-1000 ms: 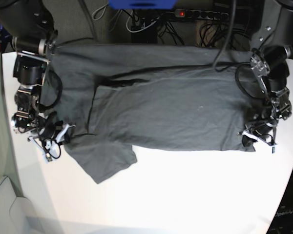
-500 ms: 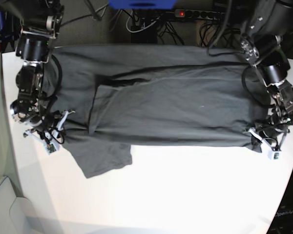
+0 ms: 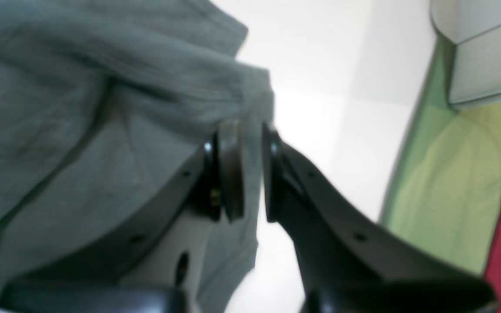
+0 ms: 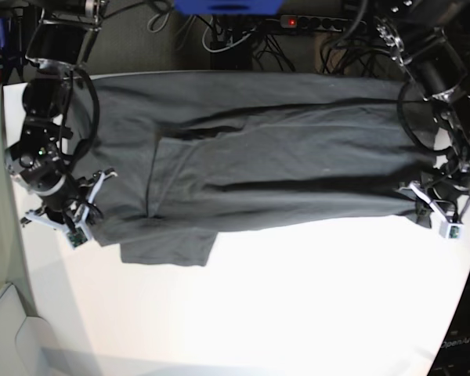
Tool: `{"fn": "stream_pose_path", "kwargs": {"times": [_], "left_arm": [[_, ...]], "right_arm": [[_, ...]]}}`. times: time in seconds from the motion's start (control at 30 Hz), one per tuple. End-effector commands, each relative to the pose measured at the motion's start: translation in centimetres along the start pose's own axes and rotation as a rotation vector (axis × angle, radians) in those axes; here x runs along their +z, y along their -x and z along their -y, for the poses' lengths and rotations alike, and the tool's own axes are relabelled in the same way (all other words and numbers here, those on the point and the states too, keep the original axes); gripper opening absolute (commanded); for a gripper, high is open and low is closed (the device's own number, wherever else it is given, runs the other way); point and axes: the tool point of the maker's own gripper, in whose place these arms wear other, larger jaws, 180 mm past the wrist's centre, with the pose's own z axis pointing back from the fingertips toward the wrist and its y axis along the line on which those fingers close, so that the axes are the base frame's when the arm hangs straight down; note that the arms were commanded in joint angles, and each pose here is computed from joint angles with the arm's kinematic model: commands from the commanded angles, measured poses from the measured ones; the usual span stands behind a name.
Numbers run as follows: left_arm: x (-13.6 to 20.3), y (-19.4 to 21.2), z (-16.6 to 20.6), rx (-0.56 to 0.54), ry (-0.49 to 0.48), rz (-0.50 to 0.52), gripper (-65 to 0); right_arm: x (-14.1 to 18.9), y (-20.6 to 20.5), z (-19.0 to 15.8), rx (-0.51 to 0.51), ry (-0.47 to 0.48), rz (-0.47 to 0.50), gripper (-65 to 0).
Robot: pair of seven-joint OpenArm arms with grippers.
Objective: Layout the t-shirt on the table in an organized manner, then fold the t-shirt properly
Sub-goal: 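Lift the grasped edge with both grippers and fold it toward the collar side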
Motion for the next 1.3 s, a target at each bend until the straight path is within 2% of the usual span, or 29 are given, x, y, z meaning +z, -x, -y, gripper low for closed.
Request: {"fn": "stream_pose_path", "kwargs": {"times": [0.0, 0.13, 0.3, 0.43, 0.57, 0.63, 0.73, 0.9, 1.03, 1.27], "left_arm": [[0.9, -2.1, -0.8, -0.014, -0.018, 0.064, -64.7], [2.2, -0.8, -0.1, -0.030, -0.010, 0.063, -64.7], [2.2, -0.3, 0.0, -0.030, -0.011, 0.058, -64.7], [2.3, -0.3, -0.1, -0.033, -0.014, 0.053, -64.7], [2.3, -0.3, -0.2, -0.035, -0.016, 0.051, -64.7], [2.3, -0.3, -0.3, -0.036, -0.017, 0.051, -64.7], [2.3, -0.3, -0.3, -0.036, -0.017, 0.051, -64.7], [2.3, -0.3, -0.3, -0.037, -0.016, 0.051, -64.7], [2.3, -0.3, -0.3, -0.037, -0.016, 0.051, -64.7], [2.3, -0.4, -0.2, -0.036, -0.014, 0.056, -64.7]], "right_arm": [[0.9, -1.6, 0.8, 0.012, 0.029, 0.060, -58.5], [2.0, -1.1, -0.4, 0.021, 0.024, 0.062, -58.5], [1.1, 0.3, -1.2, 0.003, -0.008, 0.022, -56.1], [-1.4, 0.0, -0.2, -0.038, -0.026, -0.002, -45.1], [-4.4, 0.9, 1.7, -0.081, -0.050, -0.086, -31.0], [-5.9, 1.1, 2.0, -0.110, -0.076, -0.109, -26.9], [-7.2, 1.6, 2.9, -0.138, -0.095, -0.147, -26.5], [-8.9, 2.3, 2.4, -0.185, -0.146, -0.192, -26.4], [-10.0, 2.5, 1.6, -0.221, -0.184, -0.179, -26.5], [-10.7, 4.5, 0.8, -0.259, -0.220, -0.217, -27.7]]}}
